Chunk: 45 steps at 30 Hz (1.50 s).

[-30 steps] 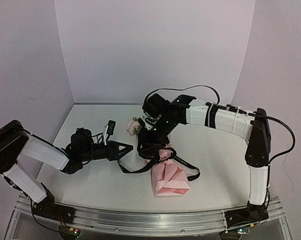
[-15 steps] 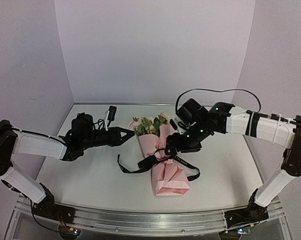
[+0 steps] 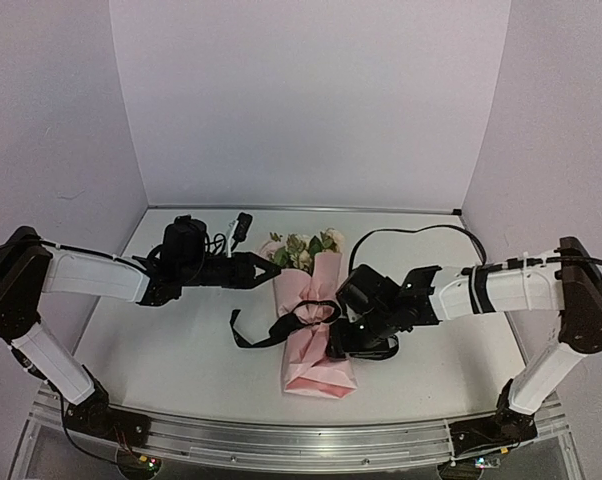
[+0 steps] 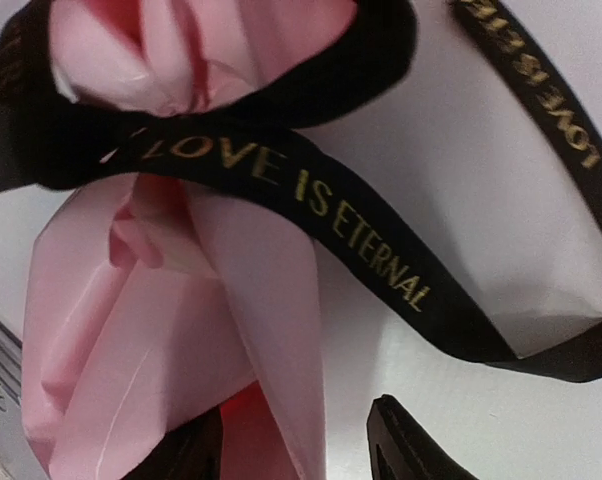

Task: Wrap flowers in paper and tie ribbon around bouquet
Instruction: Cross the half-tied ribbon over the folded bouquet.

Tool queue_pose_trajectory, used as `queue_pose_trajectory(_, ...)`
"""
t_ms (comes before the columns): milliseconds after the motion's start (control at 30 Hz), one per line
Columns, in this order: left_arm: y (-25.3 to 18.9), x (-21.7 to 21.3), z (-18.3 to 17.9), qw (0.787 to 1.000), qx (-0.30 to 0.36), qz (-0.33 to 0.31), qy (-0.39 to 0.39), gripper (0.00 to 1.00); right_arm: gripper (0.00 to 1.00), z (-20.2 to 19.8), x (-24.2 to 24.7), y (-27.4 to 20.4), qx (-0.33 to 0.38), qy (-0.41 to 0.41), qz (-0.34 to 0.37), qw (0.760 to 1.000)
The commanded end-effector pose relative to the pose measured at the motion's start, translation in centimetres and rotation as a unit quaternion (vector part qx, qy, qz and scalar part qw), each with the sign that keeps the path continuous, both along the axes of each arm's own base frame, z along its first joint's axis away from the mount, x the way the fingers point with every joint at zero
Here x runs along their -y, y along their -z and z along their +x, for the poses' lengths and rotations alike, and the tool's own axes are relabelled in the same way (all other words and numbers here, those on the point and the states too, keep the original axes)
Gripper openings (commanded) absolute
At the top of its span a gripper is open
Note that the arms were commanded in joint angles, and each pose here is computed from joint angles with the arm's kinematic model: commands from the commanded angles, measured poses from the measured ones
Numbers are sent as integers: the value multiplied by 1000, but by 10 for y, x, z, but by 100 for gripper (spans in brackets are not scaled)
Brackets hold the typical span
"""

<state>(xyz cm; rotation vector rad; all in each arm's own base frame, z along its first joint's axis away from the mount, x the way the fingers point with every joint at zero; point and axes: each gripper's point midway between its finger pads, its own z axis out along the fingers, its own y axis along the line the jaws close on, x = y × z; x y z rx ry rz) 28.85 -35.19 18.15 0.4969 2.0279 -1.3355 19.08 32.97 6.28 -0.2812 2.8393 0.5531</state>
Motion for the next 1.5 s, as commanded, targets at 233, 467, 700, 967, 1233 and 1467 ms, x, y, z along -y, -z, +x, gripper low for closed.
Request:
queue_pose_trajectory(233, -26, 15, 1, 999, 25, 13, 33, 32, 72, 33, 24, -39, 87, 25, 11, 996)
queue_pose_trajectory(467, -26, 17, 4, 998, 28, 35, 40, 30, 54, 47, 28, -17, 110, -53, -32, 992)
queue_pose_trajectory(700, -30, 17, 6, 997, 32, 49, 41, 30, 51, 37, 16, 11, 102, -124, -52, 986)
queue_pose_trajectory(967, -29, 17, 10, 997, 31, 57, 41, 30, 53, 19, 1, 41, 78, -155, -75, 982)
queue_pose_trajectory(1233, -31, 17, 11, 997, 35, 59, 41, 30, 41, 30, 10, 58, 89, -133, -116, 980)
queue_pose_trajectory(1467, -25, 20, 11, 994, 45, 78, 60, 29, 6, 48, 20, 27, 149, -94, -125, 976)
